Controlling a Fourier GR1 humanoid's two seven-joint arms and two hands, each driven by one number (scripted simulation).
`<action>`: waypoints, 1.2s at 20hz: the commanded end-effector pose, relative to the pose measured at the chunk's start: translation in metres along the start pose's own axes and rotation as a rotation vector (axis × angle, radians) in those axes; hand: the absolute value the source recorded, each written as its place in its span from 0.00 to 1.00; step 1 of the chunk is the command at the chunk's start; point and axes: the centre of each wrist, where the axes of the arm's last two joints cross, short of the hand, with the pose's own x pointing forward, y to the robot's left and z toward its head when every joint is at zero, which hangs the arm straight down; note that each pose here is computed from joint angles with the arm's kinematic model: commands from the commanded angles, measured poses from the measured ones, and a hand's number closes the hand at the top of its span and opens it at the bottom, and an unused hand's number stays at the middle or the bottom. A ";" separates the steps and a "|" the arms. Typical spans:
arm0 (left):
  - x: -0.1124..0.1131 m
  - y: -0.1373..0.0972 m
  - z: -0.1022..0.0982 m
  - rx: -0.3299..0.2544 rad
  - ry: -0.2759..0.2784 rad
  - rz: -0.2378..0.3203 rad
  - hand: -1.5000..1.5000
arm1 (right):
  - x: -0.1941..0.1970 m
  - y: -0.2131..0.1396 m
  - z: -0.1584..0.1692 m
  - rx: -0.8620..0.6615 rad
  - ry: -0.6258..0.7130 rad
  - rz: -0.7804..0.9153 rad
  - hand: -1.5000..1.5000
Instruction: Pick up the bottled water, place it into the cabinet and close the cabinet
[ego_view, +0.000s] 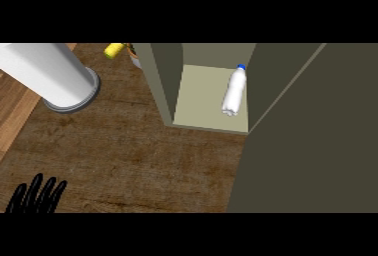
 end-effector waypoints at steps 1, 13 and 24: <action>0.015 0.010 0.004 -0.026 0.028 0.014 0.00 | 0.025 0.001 -0.019 0.178 -0.055 0.090 1.00; 0.034 0.037 -0.003 -0.068 0.013 -0.026 0.00 | 0.006 -0.007 -0.048 0.203 0.006 0.074 1.00; 0.037 0.041 -0.009 -0.072 -0.020 -0.019 0.00 | -0.010 -0.015 -0.061 0.077 0.008 -0.039 1.00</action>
